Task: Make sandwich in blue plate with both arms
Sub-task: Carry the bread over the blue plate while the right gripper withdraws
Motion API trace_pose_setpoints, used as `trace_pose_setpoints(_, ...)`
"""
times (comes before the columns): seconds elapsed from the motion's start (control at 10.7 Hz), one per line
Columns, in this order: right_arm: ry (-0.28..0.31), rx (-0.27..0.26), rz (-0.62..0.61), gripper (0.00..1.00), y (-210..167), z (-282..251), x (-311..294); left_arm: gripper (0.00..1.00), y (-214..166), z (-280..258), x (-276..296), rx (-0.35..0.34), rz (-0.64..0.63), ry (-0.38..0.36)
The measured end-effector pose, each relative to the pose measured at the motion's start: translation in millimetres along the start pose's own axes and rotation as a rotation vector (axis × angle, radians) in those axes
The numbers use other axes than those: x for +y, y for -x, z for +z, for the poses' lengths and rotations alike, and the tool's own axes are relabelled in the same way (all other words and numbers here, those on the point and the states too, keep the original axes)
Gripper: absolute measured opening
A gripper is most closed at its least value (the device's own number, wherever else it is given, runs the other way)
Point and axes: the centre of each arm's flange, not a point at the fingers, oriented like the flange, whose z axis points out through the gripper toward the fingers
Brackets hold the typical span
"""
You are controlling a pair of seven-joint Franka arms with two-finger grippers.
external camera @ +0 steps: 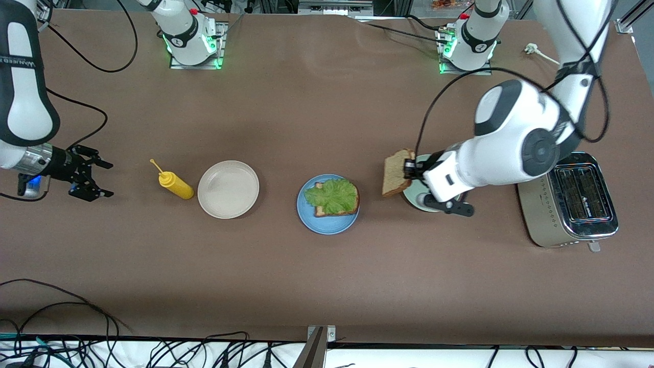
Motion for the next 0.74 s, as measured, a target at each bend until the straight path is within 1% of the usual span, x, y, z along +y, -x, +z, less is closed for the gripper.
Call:
trace_pose_setpoints(0.28, -0.033, 0.072, -0.048, 1.0, 9, -58, 7, 0.09, -18, 50, 29, -0.031, -0.053, 0.11)
trace_pose_setpoints(0.37, -0.038, 0.081, -0.054, 1.0, 11, -80, 16, 0.09, -22, 64, 35, -0.039, -0.065, 0.128)
trace_pose_setpoints(0.56, 0.01, 0.125, -0.108, 1.0, 23, -113, 30, 0.09, -26, 88, 46, -0.044, -0.072, 0.156)
trace_pose_setpoints(0.65, 0.009, 0.139, -0.124, 1.0, 29, -125, 33, 0.09, -27, 96, 50, -0.048, -0.078, 0.175)
trace_pose_setpoints(0.74, 0.0, 0.155, -0.141, 1.0, 36, -137, 34, 0.09, -29, 103, 53, -0.056, -0.094, 0.21)
